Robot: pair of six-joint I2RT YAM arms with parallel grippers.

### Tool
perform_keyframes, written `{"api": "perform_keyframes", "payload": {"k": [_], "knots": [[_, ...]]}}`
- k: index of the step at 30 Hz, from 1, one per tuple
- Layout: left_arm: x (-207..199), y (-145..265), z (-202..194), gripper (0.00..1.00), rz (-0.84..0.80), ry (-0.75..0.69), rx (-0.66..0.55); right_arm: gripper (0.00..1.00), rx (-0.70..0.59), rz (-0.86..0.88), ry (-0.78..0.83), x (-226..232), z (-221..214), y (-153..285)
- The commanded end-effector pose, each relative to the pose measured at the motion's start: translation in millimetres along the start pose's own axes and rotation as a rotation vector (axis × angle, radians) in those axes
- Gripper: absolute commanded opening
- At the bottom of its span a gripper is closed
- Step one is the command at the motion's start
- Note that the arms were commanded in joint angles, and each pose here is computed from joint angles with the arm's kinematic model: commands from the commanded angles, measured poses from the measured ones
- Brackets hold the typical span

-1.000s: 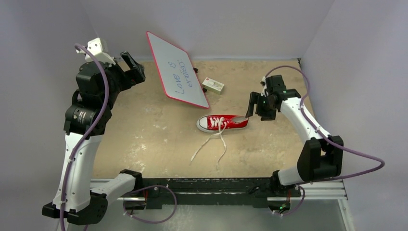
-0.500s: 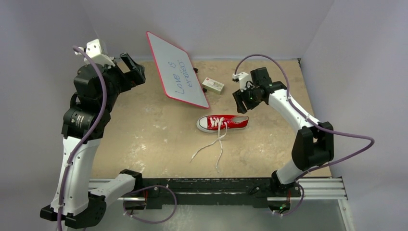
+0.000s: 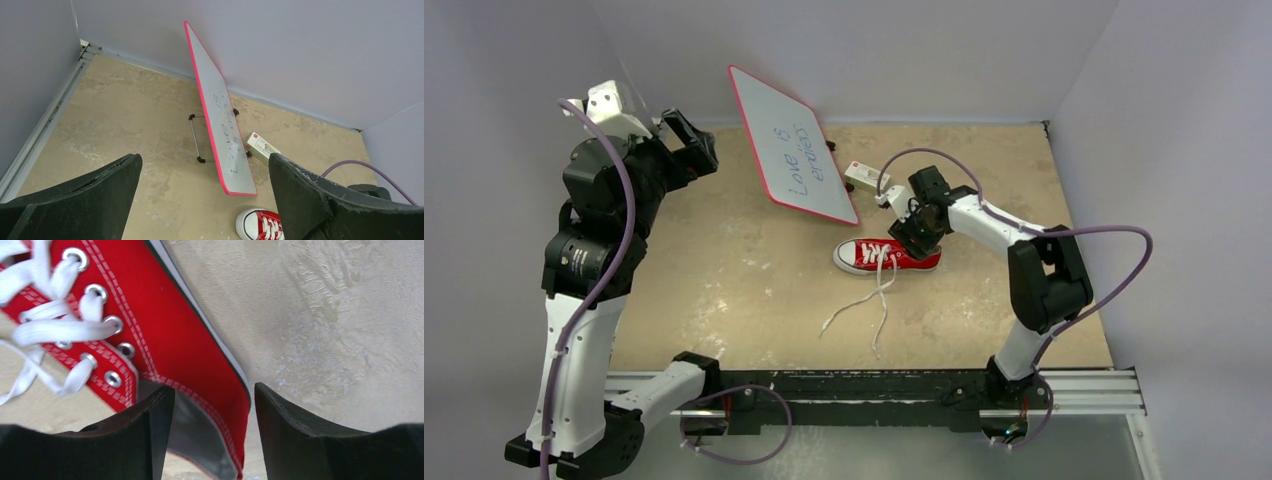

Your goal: Tie the shoes

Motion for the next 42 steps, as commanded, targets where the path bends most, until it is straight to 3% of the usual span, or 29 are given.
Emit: {"api": "perform_keyframes", "payload": {"k": [1, 5, 10, 12, 22, 34, 39, 42], "knots": [[-2, 11, 19, 0.99, -0.017, 0.003, -0.076, 0.61, -0.008, -0.130, 0.011, -11, 3, -9], [2, 14, 23, 0.99, 0.018, -0.010, -0.086, 0.47, -0.008, -0.167, -0.062, -6, 6, -7], [4, 15, 21, 0.99, 0.046, 0.018, -0.064, 0.08, -0.015, -0.207, -0.201, 20, -3, 25], [2, 12, 20, 0.97, 0.049, 0.050, -0.046, 0.00, -0.013, -0.208, -0.257, 35, -9, 37], [-13, 7, 30, 0.96, 0.013, 0.184, 0.007, 0.00, 0.036, -0.286, -0.700, 108, -44, 101], [-19, 44, 46, 0.96, -0.038, 0.282, 0.086, 0.00, -0.140, -0.045, -0.729, 202, -11, 155], [-30, 51, 42, 0.97, -0.154, 0.295, 0.143, 0.00, -0.098, -0.037, -0.883, 207, -33, 142], [-44, 47, 31, 0.98, -0.279, 0.284, 0.249, 0.00, -0.051, -0.179, -0.979, 181, -60, 116]]}}
Point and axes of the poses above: each gripper's point midway between its finger pads, its own y axis back along the fingers, its own x axis along the line the jaws close on, z = x × y, the point moved 8 cm from there along y, back along the fingers, and after that the axes turned 7 degrees about -y, right-handed, at the moved point
